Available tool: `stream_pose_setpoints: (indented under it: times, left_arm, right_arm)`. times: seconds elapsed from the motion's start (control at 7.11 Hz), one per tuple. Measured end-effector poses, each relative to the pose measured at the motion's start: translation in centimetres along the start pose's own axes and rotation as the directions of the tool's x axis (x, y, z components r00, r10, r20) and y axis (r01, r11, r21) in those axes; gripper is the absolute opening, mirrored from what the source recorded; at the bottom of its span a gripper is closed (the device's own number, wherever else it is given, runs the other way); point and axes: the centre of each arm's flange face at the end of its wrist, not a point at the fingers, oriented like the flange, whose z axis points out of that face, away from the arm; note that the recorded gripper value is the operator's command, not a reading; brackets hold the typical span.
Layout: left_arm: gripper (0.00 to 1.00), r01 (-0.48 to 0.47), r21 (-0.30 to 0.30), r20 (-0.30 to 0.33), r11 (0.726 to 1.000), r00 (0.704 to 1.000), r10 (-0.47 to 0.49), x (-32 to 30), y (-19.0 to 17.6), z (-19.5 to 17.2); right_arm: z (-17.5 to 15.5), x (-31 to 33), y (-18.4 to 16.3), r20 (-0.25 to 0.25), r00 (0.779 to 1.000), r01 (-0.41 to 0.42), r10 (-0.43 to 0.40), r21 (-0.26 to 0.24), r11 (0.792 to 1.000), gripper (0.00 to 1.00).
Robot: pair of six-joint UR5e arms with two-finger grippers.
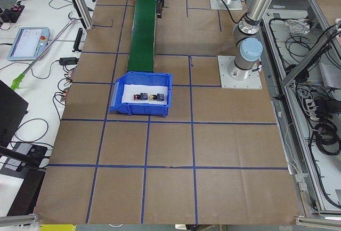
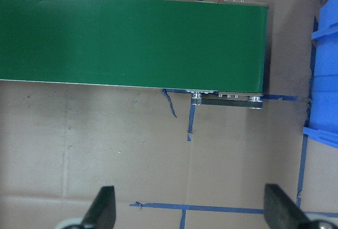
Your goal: Transport two buttons from left to right
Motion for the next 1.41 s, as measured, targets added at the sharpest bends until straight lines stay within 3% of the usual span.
stream_pose_setpoints:
  times: [1.41]
  left_arm:
    - [1.0,0.013,-0.015,-0.005,1.0,1.0,-0.014,-0.63,0.29,0.69]
  right_arm:
    - [0.71,-0.13,-0.19,0.011,1.0,-0.012,0.012,-0.016,1.0,1.0]
